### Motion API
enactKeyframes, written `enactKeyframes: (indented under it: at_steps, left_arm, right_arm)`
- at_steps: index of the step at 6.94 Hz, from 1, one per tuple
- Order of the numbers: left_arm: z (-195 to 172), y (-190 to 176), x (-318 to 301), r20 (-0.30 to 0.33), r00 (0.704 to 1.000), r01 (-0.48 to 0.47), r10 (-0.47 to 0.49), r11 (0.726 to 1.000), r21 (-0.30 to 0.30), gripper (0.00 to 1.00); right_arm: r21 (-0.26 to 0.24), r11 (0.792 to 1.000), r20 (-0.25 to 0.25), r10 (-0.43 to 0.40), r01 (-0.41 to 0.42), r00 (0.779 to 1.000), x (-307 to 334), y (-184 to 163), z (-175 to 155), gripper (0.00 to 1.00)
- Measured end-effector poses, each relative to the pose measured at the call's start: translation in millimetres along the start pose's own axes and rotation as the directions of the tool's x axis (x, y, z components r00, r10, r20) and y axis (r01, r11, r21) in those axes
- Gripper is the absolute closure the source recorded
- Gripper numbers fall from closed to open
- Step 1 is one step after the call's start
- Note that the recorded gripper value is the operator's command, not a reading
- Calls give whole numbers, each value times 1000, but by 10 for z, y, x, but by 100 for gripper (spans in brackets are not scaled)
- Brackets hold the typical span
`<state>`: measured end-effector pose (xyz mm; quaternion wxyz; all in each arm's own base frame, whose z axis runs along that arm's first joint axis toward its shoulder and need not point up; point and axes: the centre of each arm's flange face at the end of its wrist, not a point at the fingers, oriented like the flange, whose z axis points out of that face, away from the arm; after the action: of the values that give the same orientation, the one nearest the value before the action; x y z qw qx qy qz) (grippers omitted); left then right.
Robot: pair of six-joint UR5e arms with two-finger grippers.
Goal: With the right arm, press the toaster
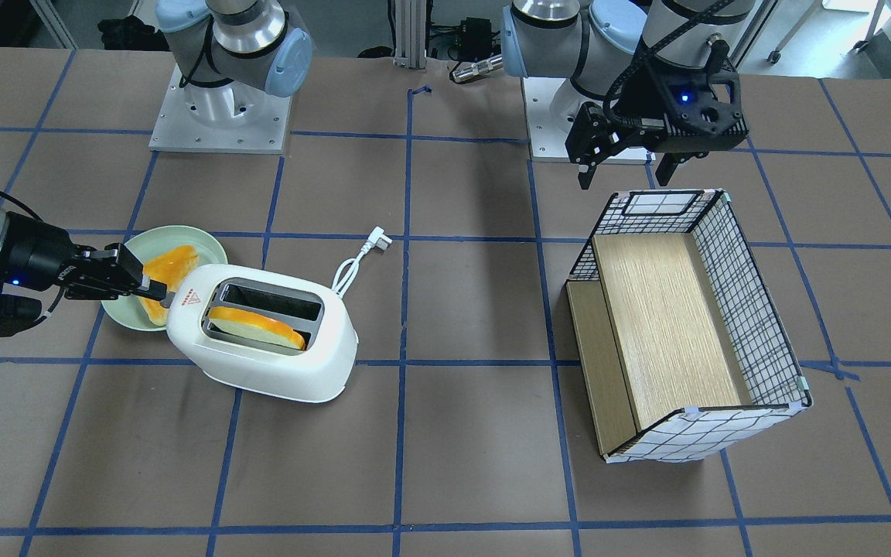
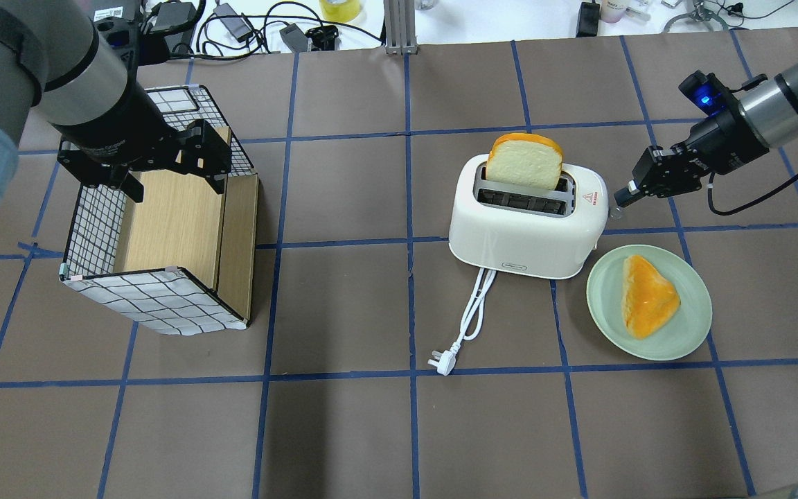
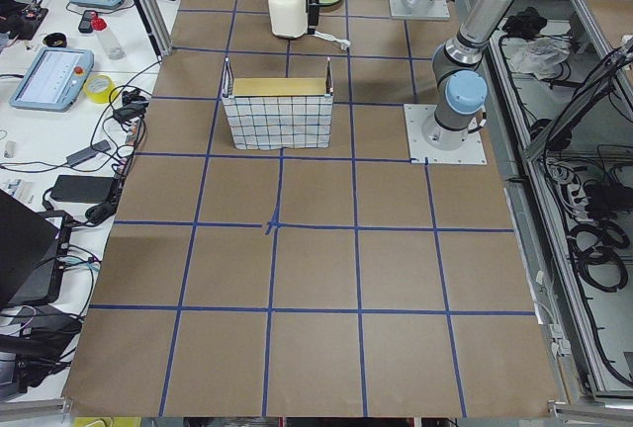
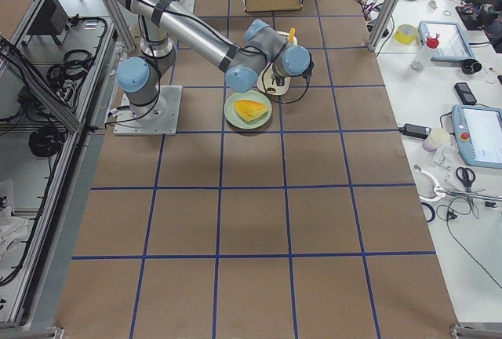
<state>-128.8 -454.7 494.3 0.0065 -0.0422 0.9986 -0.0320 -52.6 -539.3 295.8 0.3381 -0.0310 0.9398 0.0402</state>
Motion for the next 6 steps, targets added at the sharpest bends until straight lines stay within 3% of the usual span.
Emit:
enactKeyframes:
  at_steps: [3,6]
  left_arm:
    - [0,0,0,0,1000,0,0,1000,0,0]
    - [0,0,0,0,1000,0,0,1000,0,0]
  right_arm:
    - [-26,999,15,19,-19,1000,104,27,153,100]
    - [-16,1000,-7,13,-13,1000,226,-51,218,100]
